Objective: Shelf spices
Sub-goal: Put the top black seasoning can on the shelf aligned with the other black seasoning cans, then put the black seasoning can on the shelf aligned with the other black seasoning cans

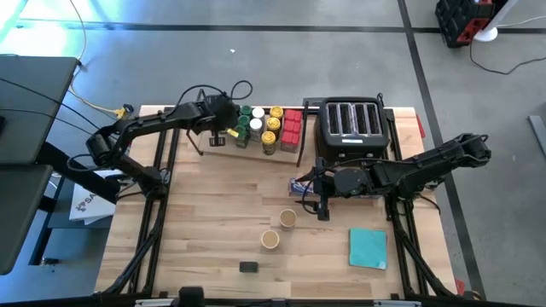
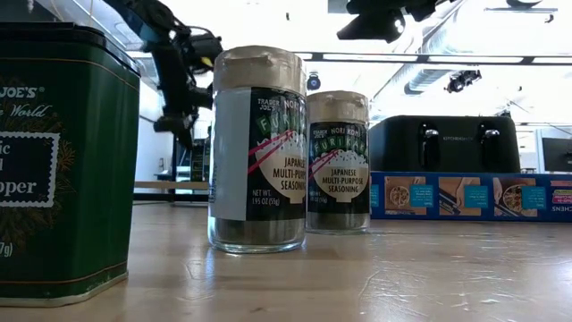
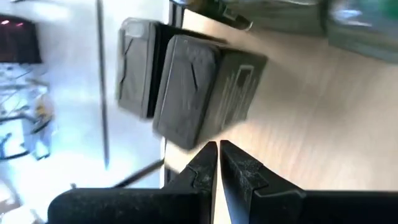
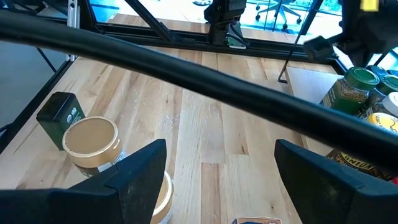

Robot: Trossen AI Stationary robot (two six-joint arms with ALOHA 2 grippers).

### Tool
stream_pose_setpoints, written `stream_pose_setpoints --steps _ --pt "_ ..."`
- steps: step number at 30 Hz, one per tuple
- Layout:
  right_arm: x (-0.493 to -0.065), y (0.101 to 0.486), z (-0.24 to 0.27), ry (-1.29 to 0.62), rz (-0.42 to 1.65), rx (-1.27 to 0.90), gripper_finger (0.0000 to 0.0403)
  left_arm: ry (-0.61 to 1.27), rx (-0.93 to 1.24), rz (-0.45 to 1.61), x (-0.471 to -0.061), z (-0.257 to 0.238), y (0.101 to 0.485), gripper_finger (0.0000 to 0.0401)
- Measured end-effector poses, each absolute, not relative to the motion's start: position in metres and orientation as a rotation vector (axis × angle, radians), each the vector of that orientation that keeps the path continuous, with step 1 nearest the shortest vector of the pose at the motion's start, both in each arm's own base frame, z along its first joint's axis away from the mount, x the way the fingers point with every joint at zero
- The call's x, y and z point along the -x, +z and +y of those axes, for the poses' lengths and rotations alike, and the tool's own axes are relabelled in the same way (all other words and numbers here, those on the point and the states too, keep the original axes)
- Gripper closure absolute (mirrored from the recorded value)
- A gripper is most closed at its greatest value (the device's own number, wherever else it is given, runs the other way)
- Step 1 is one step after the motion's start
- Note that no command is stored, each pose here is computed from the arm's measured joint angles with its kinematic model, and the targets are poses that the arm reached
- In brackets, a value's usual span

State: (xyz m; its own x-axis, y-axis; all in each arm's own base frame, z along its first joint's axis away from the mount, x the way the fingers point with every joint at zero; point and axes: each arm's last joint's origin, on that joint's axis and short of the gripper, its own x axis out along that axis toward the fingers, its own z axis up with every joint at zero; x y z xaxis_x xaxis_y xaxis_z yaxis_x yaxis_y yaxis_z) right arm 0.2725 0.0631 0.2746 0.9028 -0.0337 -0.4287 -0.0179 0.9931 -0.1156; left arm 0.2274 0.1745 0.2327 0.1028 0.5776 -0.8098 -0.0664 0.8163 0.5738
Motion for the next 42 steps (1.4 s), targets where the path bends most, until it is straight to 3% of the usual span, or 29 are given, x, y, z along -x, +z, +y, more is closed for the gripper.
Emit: stream_pose_setpoints --steps 6,10,13,26,31,36,42 --pt "-0.272 0.275 0.063 -0.008 0.446 0.118 0.0107 0.504 -0.287 1.351 -0.216 0.123 0.257 0.0386" --pt "-0.272 0.274 0.063 -0.008 0.448 0.118 0.0107 0.435 -0.068 1.221 -0.209 0.075 0.276 0.0389" --pt "-0.272 0.274 0.063 -0.008 0.448 0.119 0.0107 0.344 -0.042 1.099 -0.211 0.030 0.284 0.0398" --pt "-0.273 0.276 0.063 -0.008 0.434 0.115 0.0107 -0.203 0.176 1.030 -0.245 -0.125 0.240 0.0398" --pt "-0.273 0.276 0.063 -0.006 0.434 0.120 0.0107 -0.194 0.241 1.013 -0.269 -0.145 0.211 0.0396" --pt "-0.273 0.276 0.063 -0.005 0.434 0.116 0.0107 -0.130 0.380 1.160 -0.273 -0.148 0.188 0.0355" --pt "-0.272 0.275 0.065 -0.004 0.436 0.062 0.0107 -0.178 0.476 1.179 -0.274 -0.159 0.184 0.0258"
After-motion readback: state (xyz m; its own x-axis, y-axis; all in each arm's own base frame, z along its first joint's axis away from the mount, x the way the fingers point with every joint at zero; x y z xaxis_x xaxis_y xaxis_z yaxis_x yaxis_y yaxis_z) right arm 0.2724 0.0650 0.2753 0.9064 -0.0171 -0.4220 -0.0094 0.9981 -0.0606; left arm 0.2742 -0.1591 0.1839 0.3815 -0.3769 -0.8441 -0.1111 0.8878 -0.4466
